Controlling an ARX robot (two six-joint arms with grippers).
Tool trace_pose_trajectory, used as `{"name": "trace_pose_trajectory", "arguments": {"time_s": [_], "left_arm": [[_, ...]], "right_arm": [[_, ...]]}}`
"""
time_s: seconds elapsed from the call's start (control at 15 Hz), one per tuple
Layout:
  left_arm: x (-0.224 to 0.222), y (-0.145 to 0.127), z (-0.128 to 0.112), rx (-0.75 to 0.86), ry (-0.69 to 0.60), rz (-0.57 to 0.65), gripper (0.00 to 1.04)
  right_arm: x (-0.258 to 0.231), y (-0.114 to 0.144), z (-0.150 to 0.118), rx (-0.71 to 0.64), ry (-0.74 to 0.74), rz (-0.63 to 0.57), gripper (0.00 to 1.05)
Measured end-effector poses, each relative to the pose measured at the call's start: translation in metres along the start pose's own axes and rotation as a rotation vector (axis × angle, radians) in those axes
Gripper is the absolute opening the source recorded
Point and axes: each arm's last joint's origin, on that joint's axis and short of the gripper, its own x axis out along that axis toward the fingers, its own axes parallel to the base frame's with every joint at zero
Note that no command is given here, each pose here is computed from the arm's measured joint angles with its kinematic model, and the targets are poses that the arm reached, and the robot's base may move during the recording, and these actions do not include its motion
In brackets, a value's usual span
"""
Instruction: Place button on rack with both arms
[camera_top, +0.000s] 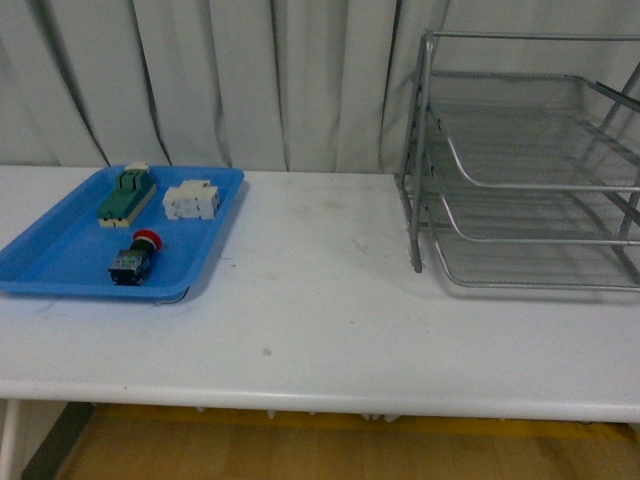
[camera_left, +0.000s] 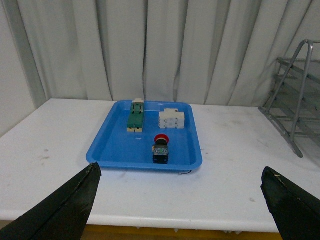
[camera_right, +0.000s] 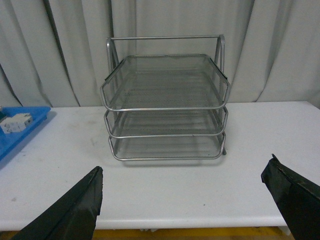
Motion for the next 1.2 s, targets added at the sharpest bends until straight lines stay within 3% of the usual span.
{"name": "trace_pose_trajectory", "arguments": {"time_s": [0.13,0.27,0.4,0.47,0.6,0.67,0.8,1.0,1.2], "left_arm": [[0.000,0.000,0.000,0.000,0.000,0.000,0.98],[0.000,0.000,0.000,0.000,0.000,-0.002,0.98],[0.000,0.000,0.000,0.000,0.000,-0.002,0.98],[0.000,0.000,0.000,0.000,0.000,-0.002,0.98],[0.000,0.000,0.000,0.000,0.000,-0.002,0.98],[0.000,0.000,0.000,0.000,0.000,-0.002,0.98],[0.000,0.000,0.000,0.000,0.000,-0.002,0.98],[0.000,0.000,0.000,0.000,0.000,-0.002,0.98],[0.000,0.000,0.000,0.000,0.000,-0.002,0.98]], "right_arm": [[0.000,0.000,-0.001,0.017,0.012,0.015,0.98],[0.024,-0.012,0.013,0.222,0.039,0.088,0.98],[0.077,-0.031,0.046,0.245,-0.059,0.008,0.98],[0.120,-0.046,0.051,0.260,-0.042,-0.075,0.98],[0.186,-0.066,0.024,0.320,0.131,-0.225,0.98],[0.201,-0.073,0.010,0.409,0.183,-0.240,0.98],[0.204,-0.079,0.006,0.689,0.063,-0.168,0.98],[0.206,-0.083,-0.025,1.191,-0.064,-0.089,0.98],[0.220,-0.077,-0.053,1.524,0.001,-0.114,0.98]]}}
